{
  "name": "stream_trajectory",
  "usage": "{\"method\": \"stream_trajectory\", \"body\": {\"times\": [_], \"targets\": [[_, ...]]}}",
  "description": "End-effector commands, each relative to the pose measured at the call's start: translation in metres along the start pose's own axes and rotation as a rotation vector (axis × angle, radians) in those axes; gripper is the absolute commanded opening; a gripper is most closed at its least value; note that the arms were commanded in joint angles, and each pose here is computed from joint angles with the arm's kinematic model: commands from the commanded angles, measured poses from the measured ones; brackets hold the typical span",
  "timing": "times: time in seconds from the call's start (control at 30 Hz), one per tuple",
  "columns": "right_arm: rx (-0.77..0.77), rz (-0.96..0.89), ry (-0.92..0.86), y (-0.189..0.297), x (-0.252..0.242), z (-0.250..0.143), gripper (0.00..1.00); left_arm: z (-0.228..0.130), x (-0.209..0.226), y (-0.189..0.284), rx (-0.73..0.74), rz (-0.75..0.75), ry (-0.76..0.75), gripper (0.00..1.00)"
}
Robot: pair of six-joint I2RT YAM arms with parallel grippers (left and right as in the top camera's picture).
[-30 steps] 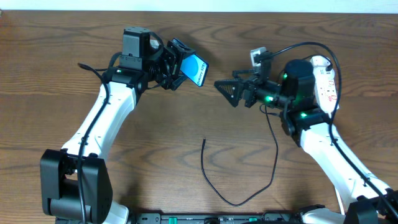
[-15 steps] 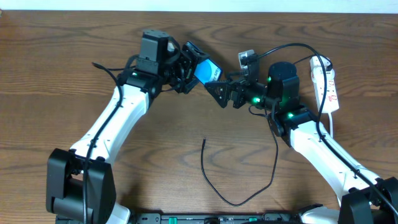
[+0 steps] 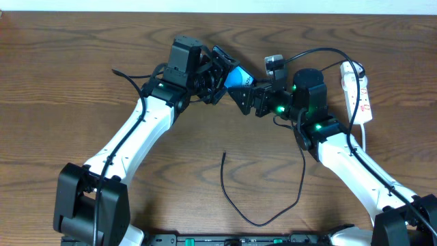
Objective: Plug charger to phone and switch on socket
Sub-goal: 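Close the right gripper on the phone's edge beside the left gripper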
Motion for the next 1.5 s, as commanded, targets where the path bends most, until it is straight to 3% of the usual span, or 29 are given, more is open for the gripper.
{"method": "stream_trajectory", "body": {"times": [0.0,0.57,0.97,1.27,1.47], "targets": [[-0.017,-0.013,-0.006,-0.002,0.002,0.007,0.93,-0.002,-0.011,0.008,-0.012,-0.037,0.013,0.07],[-0.018,-0.034,-0.008,-0.004,0.001,0.005,0.89,-0.021,-0.014,0.001,0.030,-0.041,0.033,0.07],[-0.017,-0.034,-0.008,-0.004,0.001,0.005,0.65,-0.025,-0.015,0.001,0.056,-0.046,0.067,0.07],[-0.017,-0.034,-0.008,-0.004,0.001,0.005,0.56,-0.027,-0.015,0.001,0.067,-0.046,0.064,0.08],[-0.017,-0.034,-0.008,-0.004,0.001,0.005,0.43,-0.029,-0.015,0.000,0.069,-0.045,0.062,0.07]]}}
Point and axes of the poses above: each gripper's point midway between its finger pads, its own y axis back along the fingers, its own x axis along the line the jaws close on, z = x × y, the point moved 7 cm from there along y, back along the fingers
